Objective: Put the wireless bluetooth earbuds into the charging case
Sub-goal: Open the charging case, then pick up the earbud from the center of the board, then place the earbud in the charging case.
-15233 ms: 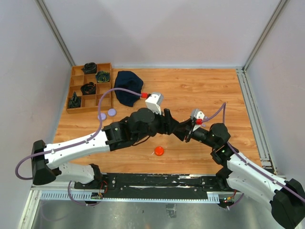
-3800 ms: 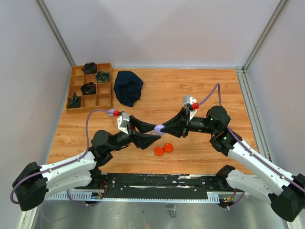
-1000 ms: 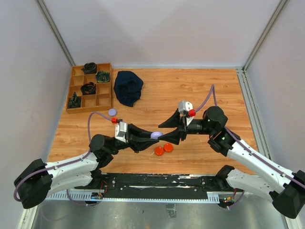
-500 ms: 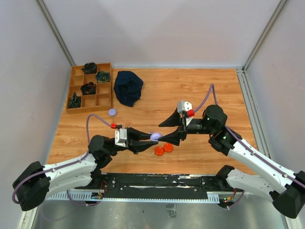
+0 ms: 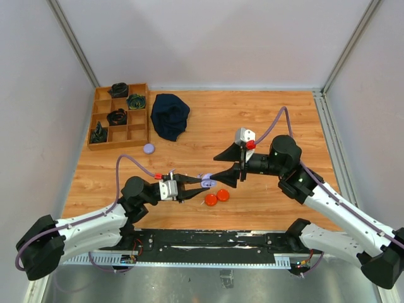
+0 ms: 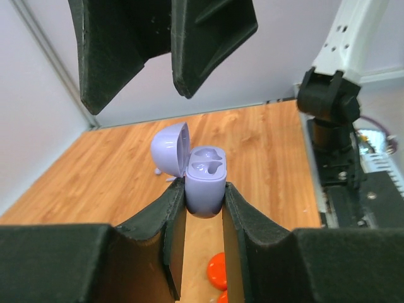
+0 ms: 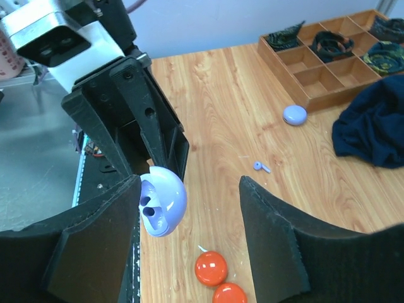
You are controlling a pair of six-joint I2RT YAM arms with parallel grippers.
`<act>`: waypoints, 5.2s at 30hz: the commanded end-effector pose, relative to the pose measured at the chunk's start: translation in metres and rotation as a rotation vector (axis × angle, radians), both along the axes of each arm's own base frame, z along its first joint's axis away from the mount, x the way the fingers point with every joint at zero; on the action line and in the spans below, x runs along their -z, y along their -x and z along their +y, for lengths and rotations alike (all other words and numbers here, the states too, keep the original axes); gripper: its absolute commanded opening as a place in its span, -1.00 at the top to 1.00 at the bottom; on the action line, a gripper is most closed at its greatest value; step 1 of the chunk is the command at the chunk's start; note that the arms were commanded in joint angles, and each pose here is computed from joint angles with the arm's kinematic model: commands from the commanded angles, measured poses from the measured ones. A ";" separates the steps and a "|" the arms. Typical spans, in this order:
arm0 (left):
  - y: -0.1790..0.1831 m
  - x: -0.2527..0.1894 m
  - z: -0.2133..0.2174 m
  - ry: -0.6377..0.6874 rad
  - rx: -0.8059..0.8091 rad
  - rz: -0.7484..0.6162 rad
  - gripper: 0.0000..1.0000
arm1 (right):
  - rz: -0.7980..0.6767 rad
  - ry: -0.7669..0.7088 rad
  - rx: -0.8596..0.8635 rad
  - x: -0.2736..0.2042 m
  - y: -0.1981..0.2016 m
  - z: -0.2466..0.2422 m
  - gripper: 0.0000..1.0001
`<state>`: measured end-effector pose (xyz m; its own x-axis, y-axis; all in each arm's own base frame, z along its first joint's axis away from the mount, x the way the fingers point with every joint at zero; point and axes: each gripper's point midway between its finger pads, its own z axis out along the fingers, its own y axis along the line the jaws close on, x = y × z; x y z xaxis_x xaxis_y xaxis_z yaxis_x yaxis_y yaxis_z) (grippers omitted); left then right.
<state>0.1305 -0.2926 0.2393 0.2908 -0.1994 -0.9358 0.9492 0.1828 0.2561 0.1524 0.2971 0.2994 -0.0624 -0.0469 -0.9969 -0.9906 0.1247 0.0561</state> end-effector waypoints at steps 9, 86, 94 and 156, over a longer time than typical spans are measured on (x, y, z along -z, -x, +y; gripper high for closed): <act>-0.038 0.011 0.005 0.005 -0.142 -0.168 0.99 | 0.191 0.261 0.428 0.043 -0.072 -0.063 -0.31; -0.058 0.041 0.015 0.058 -0.194 -0.166 1.00 | 0.927 1.035 1.040 0.262 -0.201 -0.266 0.65; -0.060 0.035 0.019 0.075 -0.221 -0.174 0.99 | 0.819 0.875 1.039 0.215 -0.197 -0.236 0.66; -0.062 -0.047 0.012 0.203 -0.203 -0.298 0.99 | 0.017 -0.131 0.475 -0.008 -0.025 0.019 0.75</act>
<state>0.1976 -0.2824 0.2515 0.5142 -0.2248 -0.8277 0.8180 0.4186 0.3945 0.1781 0.3172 0.2894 -0.1371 0.0875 -0.9867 -0.8185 0.5510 0.1626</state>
